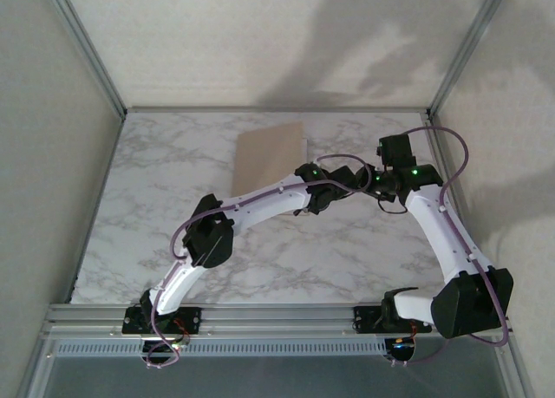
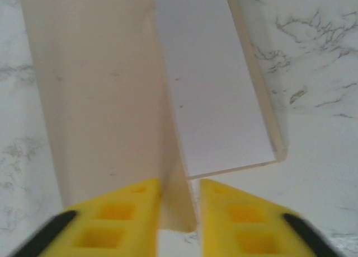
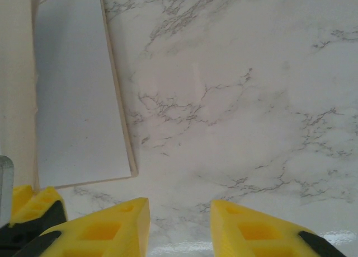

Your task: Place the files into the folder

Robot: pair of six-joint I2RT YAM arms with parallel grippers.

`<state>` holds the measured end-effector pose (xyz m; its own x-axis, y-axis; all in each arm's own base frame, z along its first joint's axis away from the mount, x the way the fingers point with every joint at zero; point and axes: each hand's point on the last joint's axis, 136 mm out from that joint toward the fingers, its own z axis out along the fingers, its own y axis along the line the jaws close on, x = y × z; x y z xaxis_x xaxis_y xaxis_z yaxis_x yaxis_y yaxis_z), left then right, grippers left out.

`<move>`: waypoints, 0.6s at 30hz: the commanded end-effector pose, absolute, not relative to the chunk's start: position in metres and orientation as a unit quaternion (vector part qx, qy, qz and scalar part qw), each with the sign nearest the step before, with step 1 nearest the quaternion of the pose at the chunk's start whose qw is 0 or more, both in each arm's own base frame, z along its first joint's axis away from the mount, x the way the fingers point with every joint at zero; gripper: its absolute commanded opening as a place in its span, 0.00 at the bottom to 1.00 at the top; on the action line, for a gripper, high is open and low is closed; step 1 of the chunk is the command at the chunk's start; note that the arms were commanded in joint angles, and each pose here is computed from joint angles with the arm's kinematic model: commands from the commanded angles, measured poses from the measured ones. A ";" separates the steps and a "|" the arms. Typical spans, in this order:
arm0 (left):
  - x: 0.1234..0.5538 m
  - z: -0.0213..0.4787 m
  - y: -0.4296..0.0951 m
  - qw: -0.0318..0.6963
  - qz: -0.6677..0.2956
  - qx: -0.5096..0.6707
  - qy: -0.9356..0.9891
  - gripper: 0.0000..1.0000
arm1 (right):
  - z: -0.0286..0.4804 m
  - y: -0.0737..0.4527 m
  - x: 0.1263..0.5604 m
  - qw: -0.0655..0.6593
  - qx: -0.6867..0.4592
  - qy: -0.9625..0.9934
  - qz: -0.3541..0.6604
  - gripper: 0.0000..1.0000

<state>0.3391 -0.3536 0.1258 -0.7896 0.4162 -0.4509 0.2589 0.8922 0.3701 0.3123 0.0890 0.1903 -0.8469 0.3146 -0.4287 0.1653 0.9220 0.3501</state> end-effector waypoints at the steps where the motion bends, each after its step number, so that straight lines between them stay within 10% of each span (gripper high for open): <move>1: 0.342 0.166 -0.360 0.304 0.091 0.162 0.935 0.45 | 0.194 0.089 0.311 0.253 0.131 0.945 0.159 0.35; 18: 0.393 0.256 -0.248 0.447 -0.078 -0.050 0.889 0.84 | 0.206 0.071 0.329 0.327 0.111 0.932 0.109 0.53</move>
<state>0.3726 -0.2770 0.2226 -0.7176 -0.0041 -0.6965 0.0582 0.9961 -0.0658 0.3195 0.0831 0.2055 -0.8018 0.2913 -0.5219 0.1249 0.9356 0.3303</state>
